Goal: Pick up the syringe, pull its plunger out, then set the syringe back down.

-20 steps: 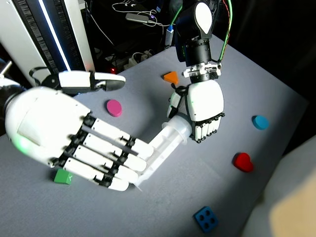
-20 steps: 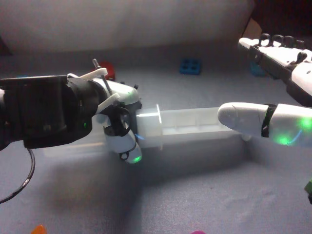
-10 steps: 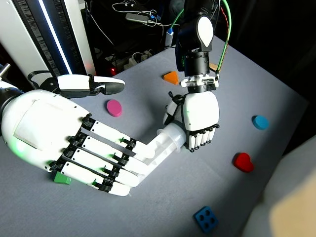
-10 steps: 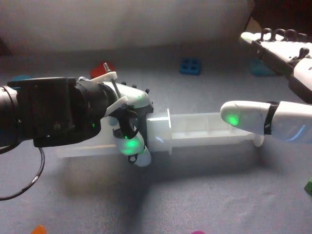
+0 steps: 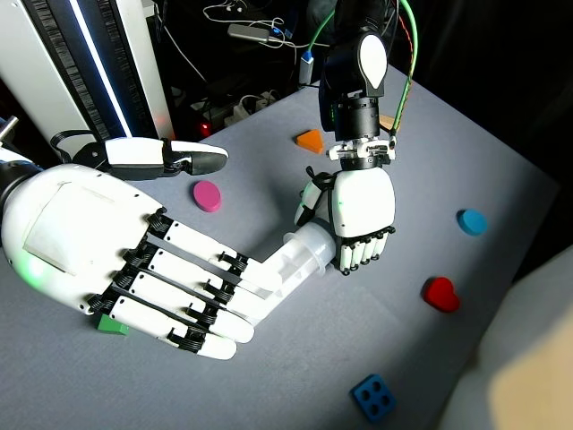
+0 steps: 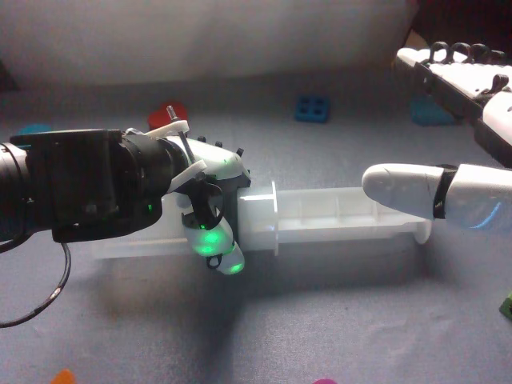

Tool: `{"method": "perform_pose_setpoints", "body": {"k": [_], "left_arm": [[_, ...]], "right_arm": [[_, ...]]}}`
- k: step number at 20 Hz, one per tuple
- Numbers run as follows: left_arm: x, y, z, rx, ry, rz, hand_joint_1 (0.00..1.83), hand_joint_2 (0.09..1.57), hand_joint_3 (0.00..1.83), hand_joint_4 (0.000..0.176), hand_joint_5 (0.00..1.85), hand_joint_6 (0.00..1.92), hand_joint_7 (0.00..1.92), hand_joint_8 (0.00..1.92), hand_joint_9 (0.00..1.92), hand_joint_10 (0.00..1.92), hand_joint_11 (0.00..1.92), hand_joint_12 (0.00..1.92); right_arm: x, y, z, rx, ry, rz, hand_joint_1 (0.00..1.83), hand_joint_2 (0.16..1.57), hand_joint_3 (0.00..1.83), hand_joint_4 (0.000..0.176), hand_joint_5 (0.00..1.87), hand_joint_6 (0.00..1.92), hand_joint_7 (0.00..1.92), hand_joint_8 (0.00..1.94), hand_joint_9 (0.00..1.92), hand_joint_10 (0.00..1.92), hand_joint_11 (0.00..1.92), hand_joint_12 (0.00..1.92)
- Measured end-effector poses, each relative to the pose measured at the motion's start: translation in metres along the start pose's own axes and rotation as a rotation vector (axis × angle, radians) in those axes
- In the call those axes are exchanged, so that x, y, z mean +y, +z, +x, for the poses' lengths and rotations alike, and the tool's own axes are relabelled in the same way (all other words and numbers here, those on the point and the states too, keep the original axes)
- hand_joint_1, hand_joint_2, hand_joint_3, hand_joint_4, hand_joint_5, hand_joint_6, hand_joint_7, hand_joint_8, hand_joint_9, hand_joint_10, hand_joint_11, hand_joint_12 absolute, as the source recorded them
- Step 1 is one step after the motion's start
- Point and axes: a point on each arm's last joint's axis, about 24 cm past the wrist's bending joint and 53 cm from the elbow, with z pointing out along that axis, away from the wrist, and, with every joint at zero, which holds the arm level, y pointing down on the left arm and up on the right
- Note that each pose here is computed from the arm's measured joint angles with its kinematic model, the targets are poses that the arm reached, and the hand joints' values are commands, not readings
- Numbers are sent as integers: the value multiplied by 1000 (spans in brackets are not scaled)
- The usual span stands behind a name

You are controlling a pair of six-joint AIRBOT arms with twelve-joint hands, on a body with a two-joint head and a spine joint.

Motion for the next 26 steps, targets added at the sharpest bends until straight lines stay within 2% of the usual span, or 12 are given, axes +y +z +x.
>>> {"method": "perform_pose_setpoints", "body": {"k": [3, 4, 5, 6, 7, 8, 9, 11, 12, 15, 20, 26], "left_arm": [[0, 0, 0, 0, 1, 0, 1473, 1282, 0, 0, 482, 1509, 640, 1624, 599, 1612, 539, 1755], [0, 0, 0, 0, 2, 0, 1347, 1292, 0, 0, 554, 1482, 660, 1593, 595, 1614, 449, 1575], [0, 0, 0, 0, 4, 0, 1325, 1274, 0, 0, 649, 1419, 680, 1545, 593, 1580, 426, 1489], [0, 0, 0, 1, 4, 0, 1177, 1265, 0, 0, 716, 1332, 690, 1524, 540, 1318, 421, 1439], [-1, 0, 1, 2, 6, 1, 1145, 1277, 0, 0, 629, 1402, 739, 1486, 510, 1174, 389, 1412], [-1, -1, 2, 2, 7, 2, 1031, 1214, 0, 0, 479, 900, 575, 1022, 458, 1011, 299, 1328], [-2, -1, 1, 2, 7, 3, 946, 1186, 0, 0, 469, 595, 542, 737, 445, 813, 222, 1236], [-4, -1, -2, -6, 25, 11, 767, 1147, 0, 0, 505, 195, 557, 321, 457, 397, 104, 1078], [-5, -1, -3, -10, 30, 14, 700, 1114, 0, 0, 503, 81, 567, 174, 466, 238, 47, 1035], [-7, -2, -5, -12, 31, 18, 557, 994, 0, 0, 310, 2, 382, 4, 344, 18, 0, 781], [-3, -3, 2, 3, 20, 2, 430, 881, 0, 0, 68, 1, 116, 2, 116, 1, 0, 370], [5, -4, -1, -3, 20, -17, 381, 861, 0, 0, 2, 0, 29, 0, 40, 0, 0, 259]], "right_arm": [[0, 0, 0, 0, 0, 0, 97, 869, 0, 6, 0, 0, 0, 0, 0, 0, 0, 481], [0, 0, 0, 0, 0, 0, 97, 869, 0, 5, 0, 0, 0, 0, 0, 0, 0, 482], [0, 0, 0, -1, 0, -1, 97, 869, 0, 5, 0, 0, 0, 0, 0, 0, 0, 483], [0, 0, 0, 0, 0, -1, 97, 871, 0, 5, 0, 0, 0, 0, 0, 0, 0, 483], [0, 0, 0, -1, 0, -2, 98, 872, 1, 5, 0, 0, 0, 0, 0, 0, 0, 484], [0, 0, 0, -2, 0, -2, 98, 872, 1, 5, 0, 0, 0, 0, 0, 0, 0, 485], [0, 0, 0, -2, 0, -2, 99, 874, 2, 5, 0, 0, 0, 0, 0, 0, 0, 486], [1, 0, 0, -2, -1, -3, 100, 876, 2, 5, 0, 0, 0, 0, 0, 0, 0, 489], [2, 0, 0, -1, -4, -7, 101, 876, 2, 5, 0, 0, 0, 0, 0, 0, 0, 490], [2, 0, 0, -2, -4, -8, 101, 876, 2, 5, 0, 0, 0, 0, 0, 0, 0, 492], [2, 1, 0, -4, -5, -7, 101, 879, 3, 5, 0, 0, 0, 0, 0, 0, 0, 497], [2, 1, -1, -6, -7, -9, 105, 879, 3, 4, 0, 0, 0, 0, 0, 0, 0, 491]]}}
